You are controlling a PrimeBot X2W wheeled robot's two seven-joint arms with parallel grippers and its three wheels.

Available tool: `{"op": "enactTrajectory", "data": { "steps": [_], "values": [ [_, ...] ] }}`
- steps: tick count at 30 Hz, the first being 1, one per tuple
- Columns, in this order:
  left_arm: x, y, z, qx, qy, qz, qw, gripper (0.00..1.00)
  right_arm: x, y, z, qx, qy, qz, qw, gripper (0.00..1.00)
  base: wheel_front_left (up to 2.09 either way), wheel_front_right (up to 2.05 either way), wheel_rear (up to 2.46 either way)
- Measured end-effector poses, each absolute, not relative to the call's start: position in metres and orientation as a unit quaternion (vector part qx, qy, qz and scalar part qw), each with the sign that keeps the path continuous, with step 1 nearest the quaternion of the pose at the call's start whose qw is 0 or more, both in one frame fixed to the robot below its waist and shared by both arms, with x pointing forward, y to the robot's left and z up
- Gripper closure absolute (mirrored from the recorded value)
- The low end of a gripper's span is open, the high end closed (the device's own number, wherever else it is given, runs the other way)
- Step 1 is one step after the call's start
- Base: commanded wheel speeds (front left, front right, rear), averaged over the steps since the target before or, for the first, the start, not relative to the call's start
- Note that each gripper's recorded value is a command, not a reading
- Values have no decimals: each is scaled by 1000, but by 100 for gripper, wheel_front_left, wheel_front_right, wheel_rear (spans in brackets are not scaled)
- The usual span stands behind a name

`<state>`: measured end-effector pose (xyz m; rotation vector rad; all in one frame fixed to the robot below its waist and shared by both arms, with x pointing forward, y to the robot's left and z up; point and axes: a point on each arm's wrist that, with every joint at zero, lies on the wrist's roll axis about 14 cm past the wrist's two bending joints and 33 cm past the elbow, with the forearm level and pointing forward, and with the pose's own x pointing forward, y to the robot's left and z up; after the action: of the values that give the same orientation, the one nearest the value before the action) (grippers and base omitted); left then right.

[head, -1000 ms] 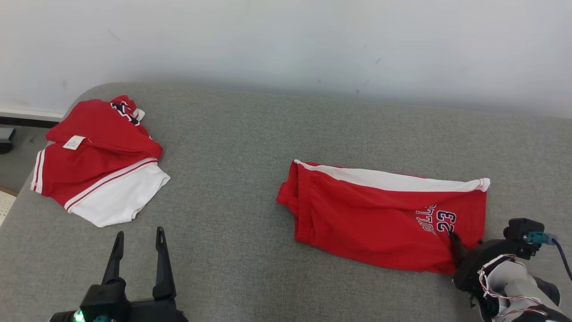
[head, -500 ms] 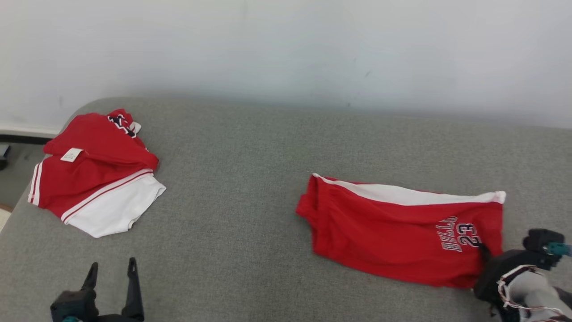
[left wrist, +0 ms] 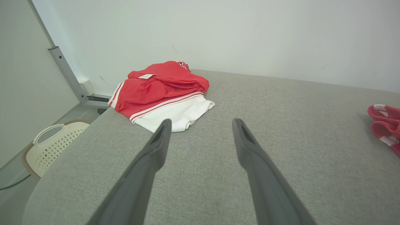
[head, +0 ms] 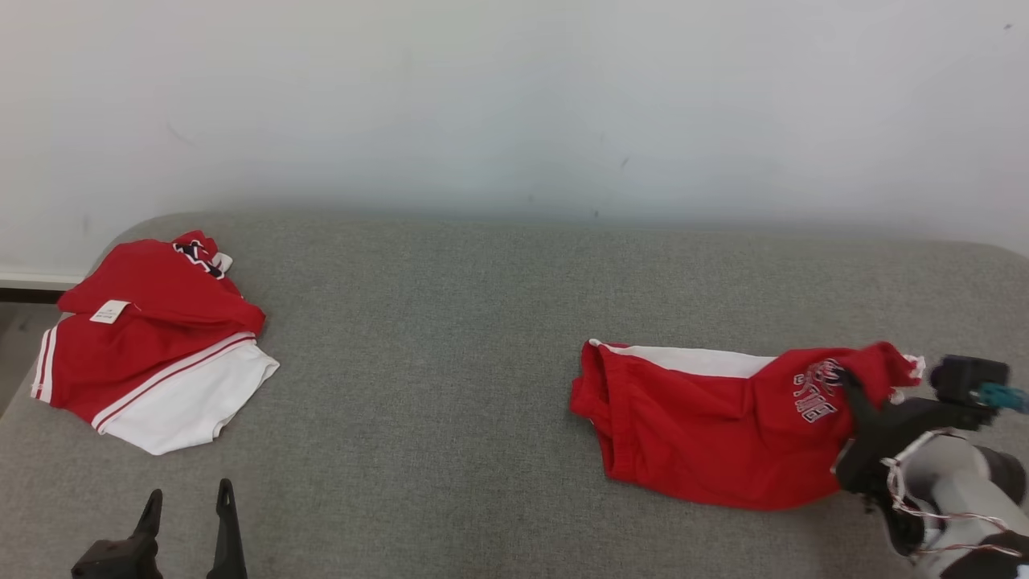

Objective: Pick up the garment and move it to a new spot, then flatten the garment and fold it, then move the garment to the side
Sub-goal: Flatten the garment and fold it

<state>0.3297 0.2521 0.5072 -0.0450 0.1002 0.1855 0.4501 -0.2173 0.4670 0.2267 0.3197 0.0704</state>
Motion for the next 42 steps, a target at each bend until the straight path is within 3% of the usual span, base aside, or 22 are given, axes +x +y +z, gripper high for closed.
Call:
{"op": "enactTrajectory", "data": {
  "steps": [8, 13, 21, 30, 31, 32, 42],
  "values": [
    [327, 245, 504, -28, 53, 85, 995, 0, 452, -110, 483, 109, 156, 167, 967, 100, 0, 0, 0],
    [325, 241, 503, -34, 54, 81, 995, 0, 446, -61, 479, 109, 175, 215, 955, 100, 0, 0, 0],
    [323, 244, 495, -40, 59, 86, 994, 0, 453, -44, 454, 117, 212, 206, 948, 100, 0, 0, 0],
    [326, 249, 485, -40, 68, 93, 992, 0, 466, -34, 448, 117, 201, 195, 953, 100, 0, 0, 0],
    [326, 247, 484, -41, 69, 92, 993, 0, 466, -34, 448, 117, 201, 194, 953, 66, 0, 0, 0],
    [326, 246, 483, -42, 70, 90, 993, 0, 466, -33, 448, 115, 200, 195, 953, 0, 0, 0, 0],
    [327, 244, 484, -45, 63, 91, 993, 0, 470, -21, 496, 162, 114, 221, 955, 0, 0, 0, 0]
  ]
}}
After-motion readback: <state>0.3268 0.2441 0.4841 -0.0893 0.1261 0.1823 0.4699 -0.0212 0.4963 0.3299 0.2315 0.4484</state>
